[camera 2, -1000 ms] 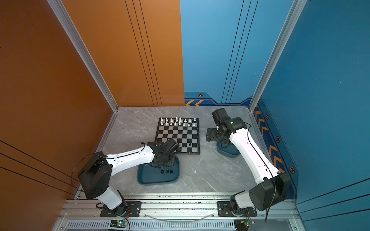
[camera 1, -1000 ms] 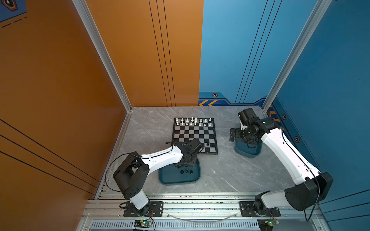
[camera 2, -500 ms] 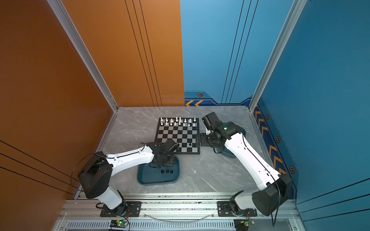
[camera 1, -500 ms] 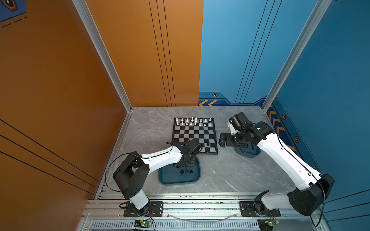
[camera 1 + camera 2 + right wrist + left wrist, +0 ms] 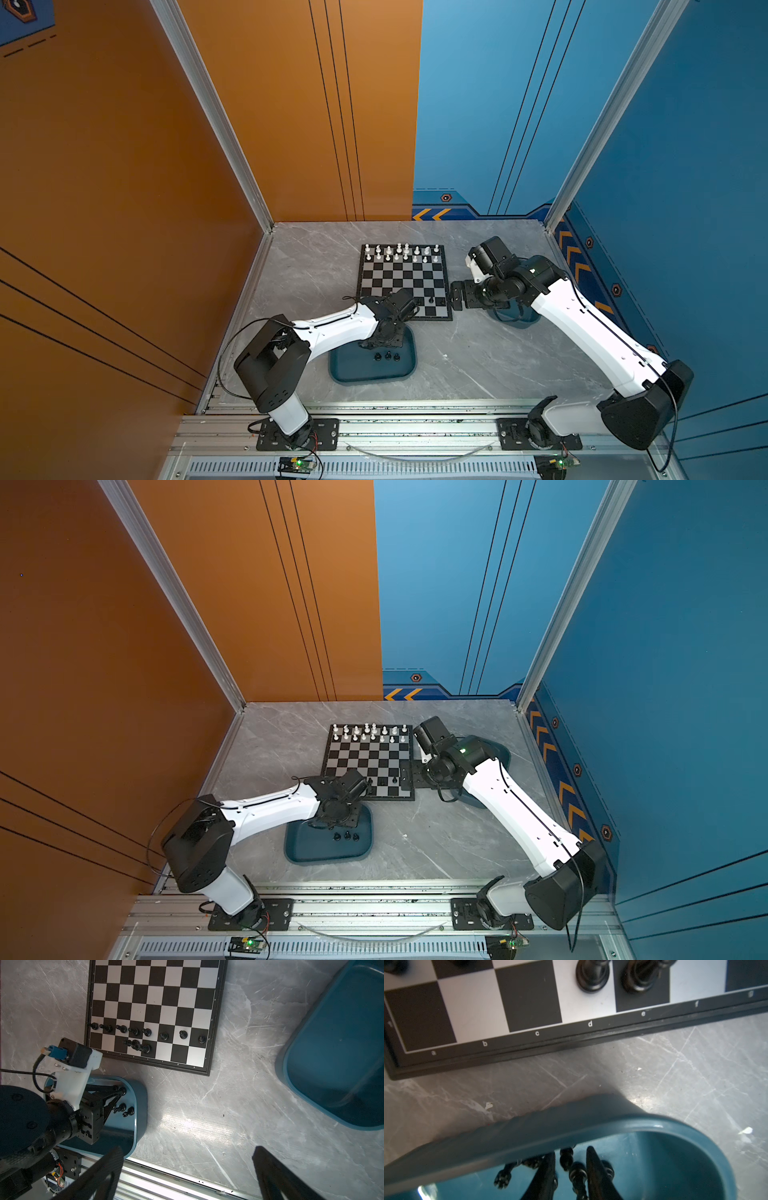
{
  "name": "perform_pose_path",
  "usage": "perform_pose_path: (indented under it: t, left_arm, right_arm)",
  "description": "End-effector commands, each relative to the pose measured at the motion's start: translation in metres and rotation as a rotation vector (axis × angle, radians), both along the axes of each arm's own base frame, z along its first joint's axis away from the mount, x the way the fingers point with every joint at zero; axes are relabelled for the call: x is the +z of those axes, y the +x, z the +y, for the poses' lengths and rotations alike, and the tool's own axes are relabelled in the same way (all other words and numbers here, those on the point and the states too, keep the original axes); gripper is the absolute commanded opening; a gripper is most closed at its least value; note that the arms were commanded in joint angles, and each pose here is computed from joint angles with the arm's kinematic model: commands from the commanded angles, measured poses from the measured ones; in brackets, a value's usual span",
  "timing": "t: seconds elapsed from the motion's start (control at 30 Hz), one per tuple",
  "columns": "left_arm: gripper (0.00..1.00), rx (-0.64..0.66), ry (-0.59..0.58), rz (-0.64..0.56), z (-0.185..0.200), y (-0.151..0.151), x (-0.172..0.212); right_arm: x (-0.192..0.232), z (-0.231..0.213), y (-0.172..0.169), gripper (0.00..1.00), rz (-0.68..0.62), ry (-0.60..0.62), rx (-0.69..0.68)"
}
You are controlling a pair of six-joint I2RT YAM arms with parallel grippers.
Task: Set up the chess pieces on the board
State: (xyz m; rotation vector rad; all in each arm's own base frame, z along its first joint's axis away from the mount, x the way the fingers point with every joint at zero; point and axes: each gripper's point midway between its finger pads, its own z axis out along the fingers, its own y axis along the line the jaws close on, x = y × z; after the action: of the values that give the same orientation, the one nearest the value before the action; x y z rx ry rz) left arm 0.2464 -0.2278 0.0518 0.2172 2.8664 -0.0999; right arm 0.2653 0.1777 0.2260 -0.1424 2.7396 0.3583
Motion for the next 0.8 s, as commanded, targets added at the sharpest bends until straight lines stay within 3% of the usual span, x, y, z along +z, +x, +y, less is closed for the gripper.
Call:
perform_pose_path:
  t: [0.0,0.77]
  left_arm:
    - [0.26,-0.012,-0.018,0.006,0.0,-0.001,0.001]
    - [0.24,-0.015,0.012,0.041,0.008,-0.009,-0.013]
  right_arm:
    - [0.006,-0.007,-0.002,1.0,-0.028,-0.011,-0.024]
    - [0.006,-0.012,-0.003,1.0,-0.031,-0.029,-0.028]
